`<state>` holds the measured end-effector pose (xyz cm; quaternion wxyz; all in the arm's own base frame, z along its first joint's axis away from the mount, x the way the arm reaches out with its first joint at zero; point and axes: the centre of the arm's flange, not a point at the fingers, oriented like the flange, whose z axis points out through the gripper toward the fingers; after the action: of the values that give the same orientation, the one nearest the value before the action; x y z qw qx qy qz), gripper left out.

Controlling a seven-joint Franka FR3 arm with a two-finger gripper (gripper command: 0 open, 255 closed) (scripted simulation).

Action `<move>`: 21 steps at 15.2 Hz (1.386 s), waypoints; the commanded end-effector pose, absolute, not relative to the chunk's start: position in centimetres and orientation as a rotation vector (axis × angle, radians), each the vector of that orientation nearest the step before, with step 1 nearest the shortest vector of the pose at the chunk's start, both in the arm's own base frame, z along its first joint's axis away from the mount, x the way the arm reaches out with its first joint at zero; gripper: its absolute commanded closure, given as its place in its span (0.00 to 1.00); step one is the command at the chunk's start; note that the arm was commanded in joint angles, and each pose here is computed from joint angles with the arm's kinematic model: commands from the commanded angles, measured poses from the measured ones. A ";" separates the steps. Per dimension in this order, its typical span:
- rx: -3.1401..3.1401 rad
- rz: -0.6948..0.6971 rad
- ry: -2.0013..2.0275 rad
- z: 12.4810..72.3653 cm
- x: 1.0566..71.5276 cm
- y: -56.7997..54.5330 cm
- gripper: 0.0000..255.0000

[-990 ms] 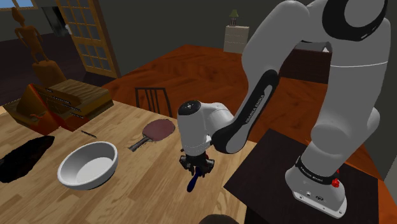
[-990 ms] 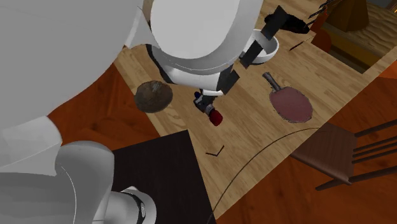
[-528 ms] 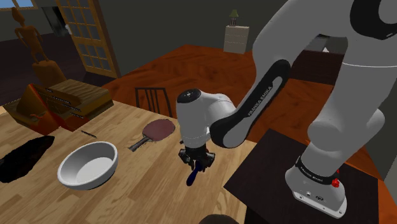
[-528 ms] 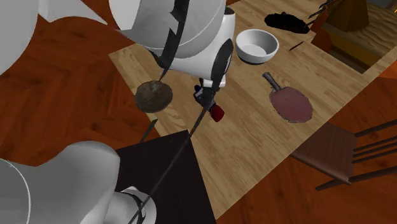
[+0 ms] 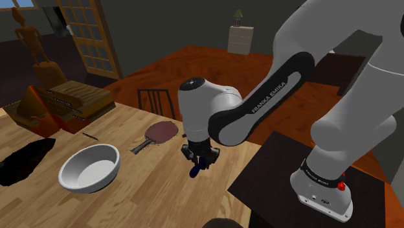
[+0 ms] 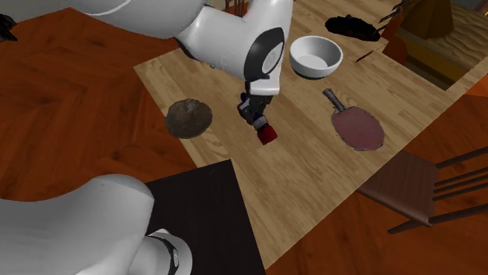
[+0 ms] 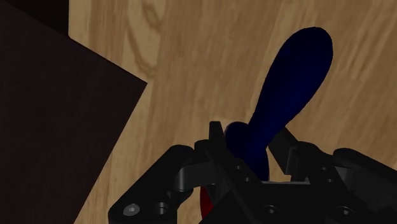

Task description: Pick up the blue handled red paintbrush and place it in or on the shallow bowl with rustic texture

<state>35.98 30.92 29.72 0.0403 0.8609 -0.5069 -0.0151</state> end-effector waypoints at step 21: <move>2.638 -0.050 -1.554 33.1 17.2 43.3 1.00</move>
<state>18.24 42.60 33.10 0.0398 0.8613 -0.5063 -0.0160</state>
